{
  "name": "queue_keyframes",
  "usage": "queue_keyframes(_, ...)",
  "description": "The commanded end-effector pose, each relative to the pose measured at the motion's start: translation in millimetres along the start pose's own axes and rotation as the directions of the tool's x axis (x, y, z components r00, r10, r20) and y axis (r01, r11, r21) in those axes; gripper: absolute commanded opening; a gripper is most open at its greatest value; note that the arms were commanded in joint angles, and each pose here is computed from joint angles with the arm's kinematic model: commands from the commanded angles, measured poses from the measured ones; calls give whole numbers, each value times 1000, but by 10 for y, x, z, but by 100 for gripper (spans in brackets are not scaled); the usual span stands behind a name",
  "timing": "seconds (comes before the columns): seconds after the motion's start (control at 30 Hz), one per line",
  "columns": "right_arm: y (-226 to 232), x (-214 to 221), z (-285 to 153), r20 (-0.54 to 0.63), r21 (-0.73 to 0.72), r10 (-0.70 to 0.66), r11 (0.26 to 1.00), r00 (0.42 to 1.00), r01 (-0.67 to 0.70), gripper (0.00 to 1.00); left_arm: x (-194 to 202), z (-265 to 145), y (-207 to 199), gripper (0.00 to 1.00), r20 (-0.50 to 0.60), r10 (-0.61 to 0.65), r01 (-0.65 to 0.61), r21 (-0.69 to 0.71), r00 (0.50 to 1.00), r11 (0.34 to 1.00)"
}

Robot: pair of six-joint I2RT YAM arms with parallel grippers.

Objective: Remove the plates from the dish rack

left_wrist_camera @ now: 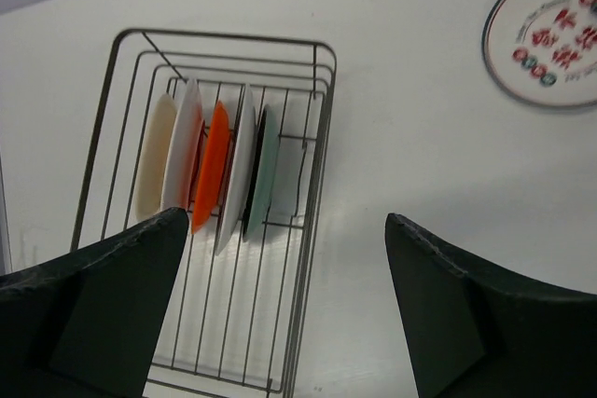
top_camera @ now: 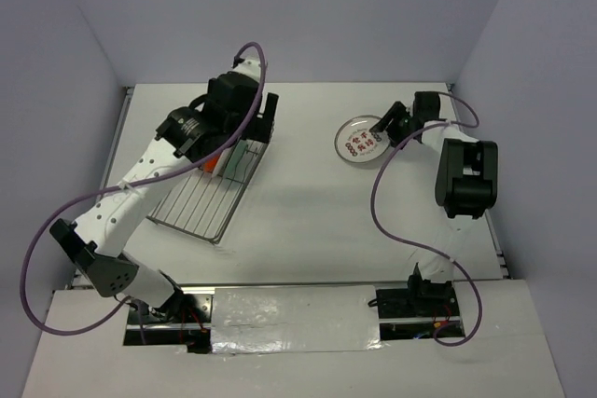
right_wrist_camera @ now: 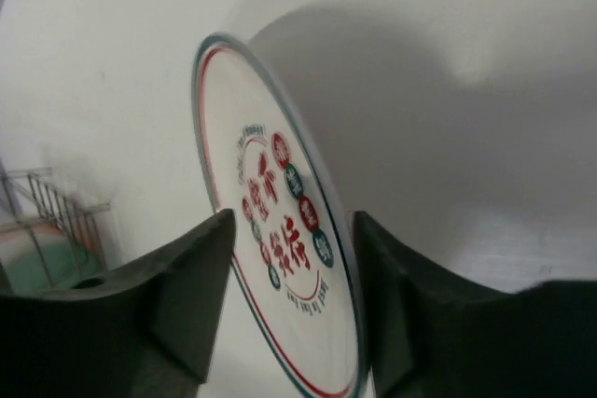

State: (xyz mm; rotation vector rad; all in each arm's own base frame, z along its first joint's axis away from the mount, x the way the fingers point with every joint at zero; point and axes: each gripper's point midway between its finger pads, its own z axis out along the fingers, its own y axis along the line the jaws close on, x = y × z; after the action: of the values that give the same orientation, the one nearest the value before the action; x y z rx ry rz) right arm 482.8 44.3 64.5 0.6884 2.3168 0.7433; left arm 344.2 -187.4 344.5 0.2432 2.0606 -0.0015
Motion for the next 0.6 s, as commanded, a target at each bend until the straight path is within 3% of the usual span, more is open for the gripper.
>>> queue_keyframes(0.0, -183, -94, 9, -24, 154, -32, 987, 999, 35, 66, 430, 150, -6, 100, -140, 8, -2, 40, 990, 999)
queue_keyframes(0.03, -393, -163, -41, 21, 304, -32, 952, 999, 24, 69, 463, 203, 47, 99, -152, -6, 12, 41, 988, 999)
queue_keyframes(0.07, -490, -87, -202, -14, 421, 11, 907, 1000, -4, 76, 504, 267, 67, 99, -168, -15, 23, 42, 986, 999)
queue_keyframes(0.1, -509, -23, -275, -32, 481, 3, 876, 999, 13, 92, 550, 343, 78, 99, -180, -18, 28, 48, 984, 998)
queue_keyframes(0.13, -625, -99, -424, 11, 587, -24, 809, 1000, 13, 100, 578, 422, 173, 99, -191, -36, 43, 32, 981, 999)
queue_keyframes(0.2, -648, 54, -712, -5, 677, 7, 736, 1000, -2, 100, 630, 567, 175, 99, -208, -25, 37, 56, 978, 998)
queue_keyframes(0.33, -129, 127, -1065, 96, 505, -85, 863, 992, 25, 100, 695, 840, 215, 91, -243, 1, 10, 44, 970, 999)
queue_keyframes(0.37, 13, 214, -1238, 110, 447, -96, 894, 989, 37, 100, 674, 872, 214, 83, -242, 12, 0, 49, 970, 999)
queue_keyframes(0.47, 301, 348, -1428, 93, 365, -162, 923, 982, 118, 100, 752, 1034, 239, 72, -266, 34, -24, 42, 963, 999)
queue_keyframes(0.57, 448, 521, -1543, 53, 347, -231, 917, 972, 199, 100, 892, 1162, 338, 70, -304, 27, -21, 22, 952, 1000)
